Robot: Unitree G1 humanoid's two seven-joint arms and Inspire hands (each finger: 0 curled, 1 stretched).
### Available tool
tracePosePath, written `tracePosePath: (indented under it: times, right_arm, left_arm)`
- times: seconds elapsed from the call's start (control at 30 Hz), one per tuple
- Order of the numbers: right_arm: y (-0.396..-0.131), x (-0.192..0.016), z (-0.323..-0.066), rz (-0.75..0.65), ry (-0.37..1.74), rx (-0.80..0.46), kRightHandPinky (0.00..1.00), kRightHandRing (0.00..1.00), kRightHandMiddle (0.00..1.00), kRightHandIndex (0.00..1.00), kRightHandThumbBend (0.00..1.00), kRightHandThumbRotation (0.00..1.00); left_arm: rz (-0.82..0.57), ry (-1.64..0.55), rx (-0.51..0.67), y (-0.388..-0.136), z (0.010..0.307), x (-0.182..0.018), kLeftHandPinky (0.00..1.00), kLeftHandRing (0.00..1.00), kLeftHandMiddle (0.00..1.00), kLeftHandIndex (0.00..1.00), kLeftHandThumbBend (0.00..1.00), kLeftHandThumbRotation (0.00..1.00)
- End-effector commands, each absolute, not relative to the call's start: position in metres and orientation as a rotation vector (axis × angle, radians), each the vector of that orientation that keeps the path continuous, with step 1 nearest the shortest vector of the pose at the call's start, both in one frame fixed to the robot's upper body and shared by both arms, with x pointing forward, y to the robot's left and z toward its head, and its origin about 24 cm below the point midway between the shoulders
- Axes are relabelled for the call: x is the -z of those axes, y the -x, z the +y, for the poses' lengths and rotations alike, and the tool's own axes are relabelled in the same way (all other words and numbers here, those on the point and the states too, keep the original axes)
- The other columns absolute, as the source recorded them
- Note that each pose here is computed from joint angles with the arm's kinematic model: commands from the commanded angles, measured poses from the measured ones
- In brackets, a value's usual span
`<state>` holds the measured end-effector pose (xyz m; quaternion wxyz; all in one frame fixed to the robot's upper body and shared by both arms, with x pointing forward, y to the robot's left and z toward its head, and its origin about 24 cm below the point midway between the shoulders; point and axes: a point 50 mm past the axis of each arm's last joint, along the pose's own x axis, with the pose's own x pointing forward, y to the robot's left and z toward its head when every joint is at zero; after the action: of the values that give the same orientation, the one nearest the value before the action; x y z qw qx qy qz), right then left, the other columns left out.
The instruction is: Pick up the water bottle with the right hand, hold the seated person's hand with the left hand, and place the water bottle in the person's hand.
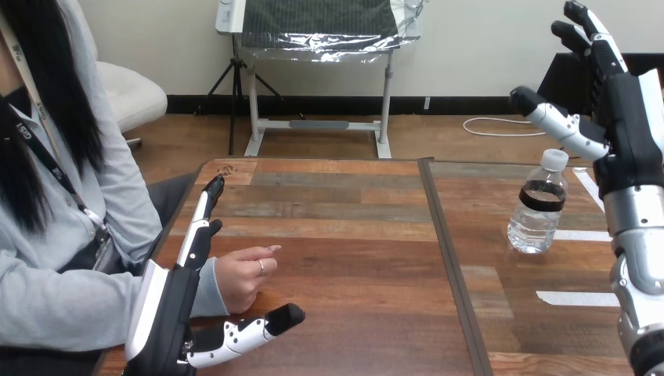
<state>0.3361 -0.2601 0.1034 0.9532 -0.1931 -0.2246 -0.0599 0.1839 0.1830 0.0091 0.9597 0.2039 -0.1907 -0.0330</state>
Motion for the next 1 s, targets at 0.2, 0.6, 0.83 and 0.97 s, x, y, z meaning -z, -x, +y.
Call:
tracePosePath:
  times: [0.2,0.6,0.83,0.97]
  right_arm:
    - [-0.36,-0.14,-0.265,-0.465,0.443,0.201,0.91,0.92,0.87,0.92,1.0,0.55]
    - [-0.368,-0.138,-0.27,-0.349,0.499,0.241,0.9,0.92,0.87,0.92,1.0,0.51]
    - [-0.372,-0.133,-0.272,-0.269,0.528,0.251,0.91,0.92,0.87,0.92,1.0,0.5]
    - [-0.374,-0.129,-0.273,-0.218,0.558,0.261,0.9,0.91,0.86,0.92,1.0,0.51]
  left_arm:
    - [-0.489,-0.426,0.055,-0.197,0.184,-0.029,0.9,0.98,1.0,0.98,1.0,0.59]
    - [-0.498,-0.432,0.048,-0.195,0.185,-0.03,0.89,0.97,0.99,0.98,1.0,0.59]
    - [-0.497,-0.423,0.045,-0.194,0.185,-0.03,0.88,0.96,0.99,0.97,1.0,0.58]
    - [-0.498,-0.422,0.044,-0.194,0.186,-0.03,0.89,0.97,0.99,0.98,1.0,0.58]
